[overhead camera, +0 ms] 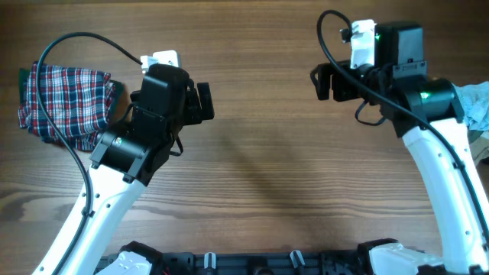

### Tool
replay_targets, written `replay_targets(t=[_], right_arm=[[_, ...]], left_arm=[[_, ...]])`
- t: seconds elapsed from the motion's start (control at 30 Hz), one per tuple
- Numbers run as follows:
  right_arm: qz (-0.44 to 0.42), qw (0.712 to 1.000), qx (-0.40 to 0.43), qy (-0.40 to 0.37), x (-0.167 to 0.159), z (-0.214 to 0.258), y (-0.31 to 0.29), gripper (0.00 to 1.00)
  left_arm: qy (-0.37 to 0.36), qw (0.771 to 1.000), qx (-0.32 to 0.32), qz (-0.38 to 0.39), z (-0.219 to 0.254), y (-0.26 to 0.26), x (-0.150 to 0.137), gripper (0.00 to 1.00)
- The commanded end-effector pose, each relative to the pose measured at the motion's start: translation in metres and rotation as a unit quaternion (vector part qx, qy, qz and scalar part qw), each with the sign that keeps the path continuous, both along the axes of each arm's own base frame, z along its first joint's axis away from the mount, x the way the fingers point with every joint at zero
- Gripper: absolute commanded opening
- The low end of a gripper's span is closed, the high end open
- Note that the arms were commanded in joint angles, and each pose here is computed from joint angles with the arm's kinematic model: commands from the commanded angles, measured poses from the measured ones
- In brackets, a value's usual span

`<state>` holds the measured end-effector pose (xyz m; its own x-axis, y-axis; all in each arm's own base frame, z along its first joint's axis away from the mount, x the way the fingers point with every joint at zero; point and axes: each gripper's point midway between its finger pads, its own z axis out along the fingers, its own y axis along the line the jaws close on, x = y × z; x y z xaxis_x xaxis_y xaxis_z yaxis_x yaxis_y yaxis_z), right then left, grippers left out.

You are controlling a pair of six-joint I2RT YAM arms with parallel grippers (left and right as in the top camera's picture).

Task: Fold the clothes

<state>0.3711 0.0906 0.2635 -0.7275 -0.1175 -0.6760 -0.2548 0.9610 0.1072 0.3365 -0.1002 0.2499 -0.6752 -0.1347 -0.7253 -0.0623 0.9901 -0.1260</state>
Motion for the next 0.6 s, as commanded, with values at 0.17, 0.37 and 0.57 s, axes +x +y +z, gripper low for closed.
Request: replay_targets(t=[0.17,0.37,0.57], right_arm=[[-0.072,0.972,-0.062,-0.213,-0.123,0.086,-0.068,1.0],[-0.124,0.968,-0.03,-0.215,-0.172,-0.01,-0.085,1.0],[-0.072,0.962,0.02,-0.264,-0.164,-0.072,-0.061,1.0]], left_arm=[[-0.008,1.0,0.009,0.001,0.005,0.001,0.002,1.0],[-0.008,1.0,0.009,0.001,0.005,0.001,0.002,1.0],[-0.008,1.0,0.009,0.001,0.005,0.001,0.002,1.0]])
